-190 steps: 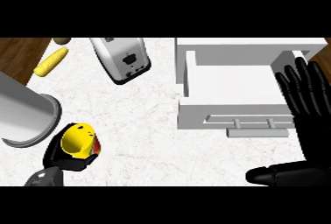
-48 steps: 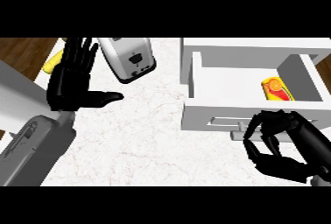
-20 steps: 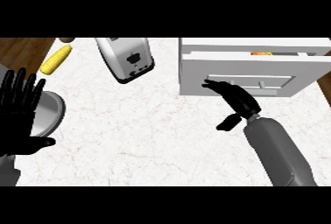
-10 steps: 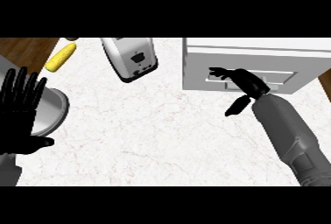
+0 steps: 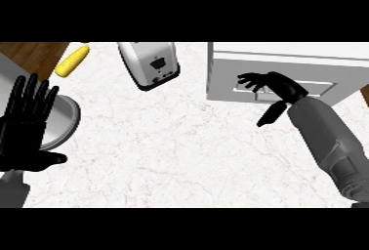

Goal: Pick up the cup, place it into the drawer and close the drawer

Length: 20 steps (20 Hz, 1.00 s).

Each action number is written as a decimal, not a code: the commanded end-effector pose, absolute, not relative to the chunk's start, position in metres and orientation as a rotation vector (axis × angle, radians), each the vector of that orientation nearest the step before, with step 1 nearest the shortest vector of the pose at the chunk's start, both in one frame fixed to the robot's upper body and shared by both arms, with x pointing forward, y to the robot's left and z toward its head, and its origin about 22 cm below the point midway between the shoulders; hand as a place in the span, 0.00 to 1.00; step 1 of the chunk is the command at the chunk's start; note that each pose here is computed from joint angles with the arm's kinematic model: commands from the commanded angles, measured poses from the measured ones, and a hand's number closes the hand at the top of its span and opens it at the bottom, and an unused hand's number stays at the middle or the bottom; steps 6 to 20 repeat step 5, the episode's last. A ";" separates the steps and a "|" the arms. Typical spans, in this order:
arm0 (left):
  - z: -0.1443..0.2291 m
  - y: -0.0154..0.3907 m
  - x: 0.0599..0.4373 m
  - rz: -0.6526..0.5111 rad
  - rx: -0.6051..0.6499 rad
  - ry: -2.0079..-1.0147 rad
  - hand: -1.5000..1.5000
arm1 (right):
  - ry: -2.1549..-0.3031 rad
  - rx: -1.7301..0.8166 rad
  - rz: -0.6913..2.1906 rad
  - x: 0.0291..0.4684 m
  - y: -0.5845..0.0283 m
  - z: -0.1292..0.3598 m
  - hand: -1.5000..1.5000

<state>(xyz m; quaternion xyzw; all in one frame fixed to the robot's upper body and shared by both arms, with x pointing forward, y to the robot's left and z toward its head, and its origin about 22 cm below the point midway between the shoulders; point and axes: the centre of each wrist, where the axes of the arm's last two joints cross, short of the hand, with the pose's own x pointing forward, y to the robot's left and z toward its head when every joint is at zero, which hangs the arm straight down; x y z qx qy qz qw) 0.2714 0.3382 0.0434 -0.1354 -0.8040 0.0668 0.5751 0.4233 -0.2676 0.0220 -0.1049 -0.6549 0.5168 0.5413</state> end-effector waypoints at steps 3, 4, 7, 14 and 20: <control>0.031 0.323 0.271 0.158 -0.331 -1.883 0.00 | -1.494 -0.410 1.141 0.433 -0.291 0.046 0.00; 0.033 0.331 0.273 0.142 -0.322 -1.884 0.00 | -1.513 -0.397 1.146 0.439 -0.285 0.058 0.00; 0.036 0.343 0.272 0.137 -0.315 -1.897 0.00 | -1.494 -0.412 1.150 0.434 -0.292 0.049 0.00; 0.036 0.343 0.272 0.137 -0.315 -1.897 0.00 | -1.494 -0.412 1.150 0.434 -0.292 0.049 0.00; 0.036 0.343 0.272 0.137 -0.315 -1.897 0.00 | -1.494 -0.412 1.150 0.434 -0.292 0.049 0.00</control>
